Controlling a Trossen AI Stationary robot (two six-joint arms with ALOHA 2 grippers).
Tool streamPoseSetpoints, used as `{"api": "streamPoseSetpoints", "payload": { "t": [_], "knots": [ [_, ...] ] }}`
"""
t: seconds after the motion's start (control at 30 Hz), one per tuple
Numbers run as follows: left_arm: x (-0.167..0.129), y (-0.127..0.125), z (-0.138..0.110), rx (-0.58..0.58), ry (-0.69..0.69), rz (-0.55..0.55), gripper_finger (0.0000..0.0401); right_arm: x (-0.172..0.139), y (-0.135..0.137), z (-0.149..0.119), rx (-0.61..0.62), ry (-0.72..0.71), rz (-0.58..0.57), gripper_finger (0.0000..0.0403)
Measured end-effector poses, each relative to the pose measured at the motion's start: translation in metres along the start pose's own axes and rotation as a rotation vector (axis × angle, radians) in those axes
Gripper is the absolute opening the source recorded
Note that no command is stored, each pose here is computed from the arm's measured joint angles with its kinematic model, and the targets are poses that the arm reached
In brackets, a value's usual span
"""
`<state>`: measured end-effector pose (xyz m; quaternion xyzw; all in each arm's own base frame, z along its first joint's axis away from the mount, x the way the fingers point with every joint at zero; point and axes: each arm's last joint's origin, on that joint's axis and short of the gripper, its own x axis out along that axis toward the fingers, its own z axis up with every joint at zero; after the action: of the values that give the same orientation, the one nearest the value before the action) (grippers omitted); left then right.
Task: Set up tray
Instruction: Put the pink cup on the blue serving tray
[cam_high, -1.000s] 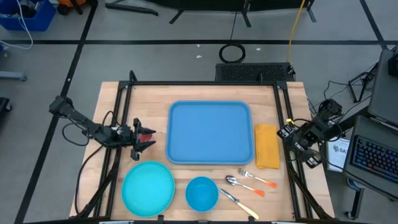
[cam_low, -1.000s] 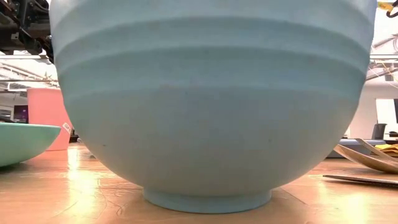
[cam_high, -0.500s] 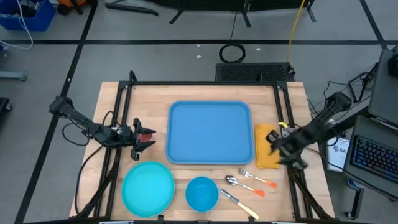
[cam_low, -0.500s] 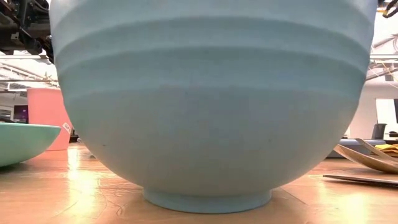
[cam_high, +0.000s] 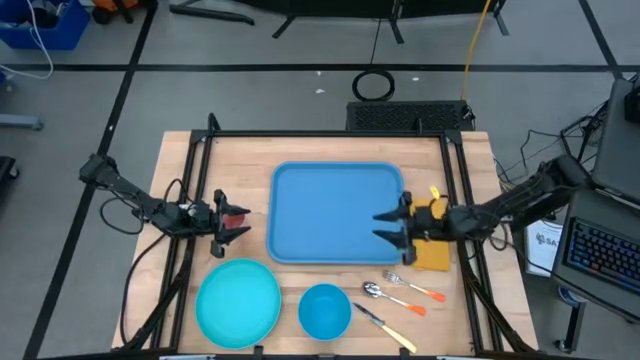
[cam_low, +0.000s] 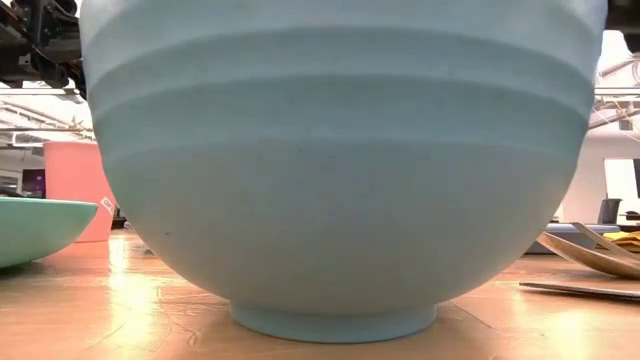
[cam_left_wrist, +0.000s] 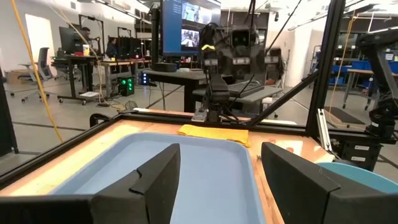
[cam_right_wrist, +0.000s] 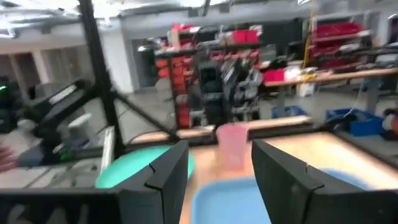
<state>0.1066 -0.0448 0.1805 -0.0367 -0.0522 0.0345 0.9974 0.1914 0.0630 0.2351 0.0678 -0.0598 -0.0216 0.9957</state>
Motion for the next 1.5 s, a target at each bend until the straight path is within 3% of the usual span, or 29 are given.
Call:
{"api": "streamPoseSetpoints", "payload": {
  "t": [0.27, 0.37, 0.47, 0.6, 0.8, 0.93, 1.07, 1.3, 1.4, 1.5],
  "knots": [
    [0.0, 0.0, 0.002, -0.015, -0.022, 0.0, 0.023, 0.018, -0.016, -0.011, 0.044, 0.072, -0.077, 0.0167],
    [0.0, 0.0, 0.01, -0.073, -0.088, -0.025, 0.023, 0.017, -0.017, -0.015, 0.022, 0.083, -0.078, 0.0167],
    [-0.001, -0.001, 0.017, -0.123, -0.152, -0.069, 0.023, 0.018, -0.017, -0.006, 0.048, 0.003, -0.076, 0.0167],
    [-0.001, -0.004, 0.016, -0.148, -0.139, -0.159, 0.023, 0.018, -0.016, 0.001, 0.065, -0.061, -0.063, 0.0167],
    [0.001, -0.006, 0.006, -0.349, -0.03, -0.171, 0.023, 0.016, -0.011, 0.001, 0.118, -0.067, -0.035, 0.0167],
    [0.007, -0.004, 0.014, -0.501, 0.015, -0.062, 0.023, 0.015, -0.007, 0.002, 0.133, -0.079, -0.014, 0.0167],
    [0.011, -0.004, 0.041, -0.482, 0.181, 0.019, 0.023, 0.014, -0.006, 0.002, 0.133, -0.078, -0.011, 0.0166],
    [0.003, 0.005, 0.087, -0.501, 0.609, 0.273, 0.023, 0.015, -0.006, 0.001, 0.102, -0.068, -0.014, 0.0166],
    [0.006, 0.003, 0.089, -0.455, 0.771, 0.355, 0.023, 0.015, -0.007, 0.001, 0.096, -0.069, -0.018, 0.0166],
    [0.019, -0.006, 0.08, -0.345, 0.933, 0.304, 0.0229, 0.015, -0.007, 0.002, 0.097, -0.072, -0.018, 0.0166]
  ]
}}
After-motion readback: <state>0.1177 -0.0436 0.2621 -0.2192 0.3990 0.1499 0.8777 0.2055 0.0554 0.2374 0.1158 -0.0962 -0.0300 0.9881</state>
